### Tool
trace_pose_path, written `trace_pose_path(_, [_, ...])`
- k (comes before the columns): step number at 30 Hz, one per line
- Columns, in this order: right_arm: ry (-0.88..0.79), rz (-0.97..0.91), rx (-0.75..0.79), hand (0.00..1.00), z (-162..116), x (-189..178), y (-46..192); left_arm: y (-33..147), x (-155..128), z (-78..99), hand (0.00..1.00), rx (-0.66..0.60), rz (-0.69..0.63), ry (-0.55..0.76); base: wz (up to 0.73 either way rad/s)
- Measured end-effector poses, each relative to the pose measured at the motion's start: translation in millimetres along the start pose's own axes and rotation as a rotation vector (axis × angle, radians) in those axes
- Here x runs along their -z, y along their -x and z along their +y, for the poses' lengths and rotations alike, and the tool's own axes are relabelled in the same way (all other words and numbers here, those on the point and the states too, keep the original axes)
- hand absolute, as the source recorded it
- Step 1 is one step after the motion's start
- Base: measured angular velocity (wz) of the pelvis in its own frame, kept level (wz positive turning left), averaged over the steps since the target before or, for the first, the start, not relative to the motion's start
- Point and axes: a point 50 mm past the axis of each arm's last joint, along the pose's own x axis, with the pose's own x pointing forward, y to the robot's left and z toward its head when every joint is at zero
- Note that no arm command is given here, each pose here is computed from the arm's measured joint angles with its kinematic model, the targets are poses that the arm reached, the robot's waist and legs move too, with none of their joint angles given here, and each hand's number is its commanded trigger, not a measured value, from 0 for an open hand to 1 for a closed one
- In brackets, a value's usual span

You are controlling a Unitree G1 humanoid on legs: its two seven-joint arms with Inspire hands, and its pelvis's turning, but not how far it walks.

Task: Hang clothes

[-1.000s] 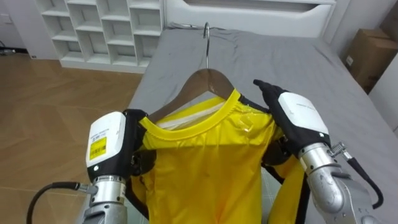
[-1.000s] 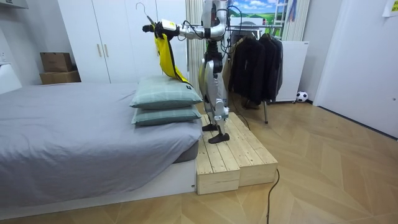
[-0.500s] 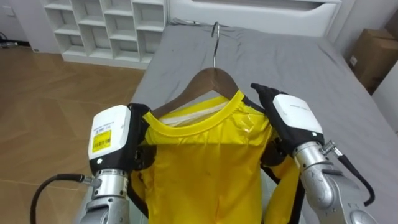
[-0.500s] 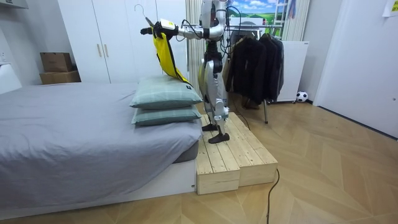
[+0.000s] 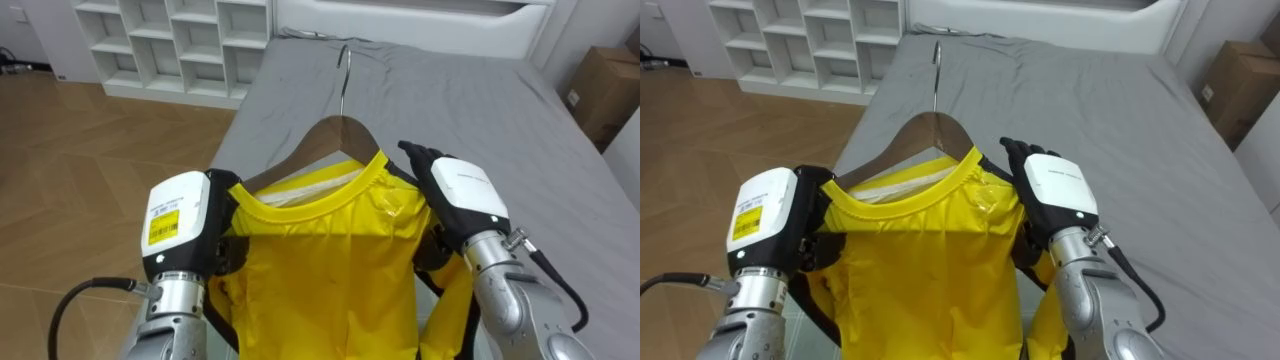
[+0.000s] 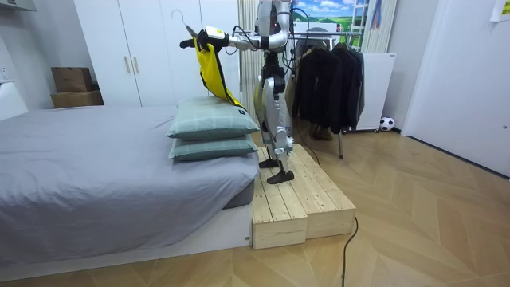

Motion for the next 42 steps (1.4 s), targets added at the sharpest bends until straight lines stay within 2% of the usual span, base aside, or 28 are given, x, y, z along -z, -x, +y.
trace_pose_path(32, [-0.043,0.062,-0.05,1.0,8.0,5.4,-3.5,0.8,2.4,-1.5,1.0,0.002,0.039,-0.022,0.01])
trace_pose_path(33, [-0.043,0.063,-0.051,1.0,7.9,5.4,-3.6,0.8,2.4,-1.6,0.7,0.002,0.039,-0.022,0.09])
trace_pose_path(34, [-0.042,0.064,-0.05,1.0,7.8,5.3,-3.6,0.8,2.4,-1.6,0.27,0.002,0.039,-0.022,0.08])
trace_pose_path(35, [-0.042,0.065,-0.051,1.0,7.7,5.2,-3.5,0.8,2.5,-1.6,0.0,0.002,0.039,-0.022,0.06])
trace_pose_path(42, [-0.042,0.071,-0.076,1.0,8.8,4.5,-3.3,1.2,-0.3,-3.5,0.0,0.005,0.046,0.005,0.0])
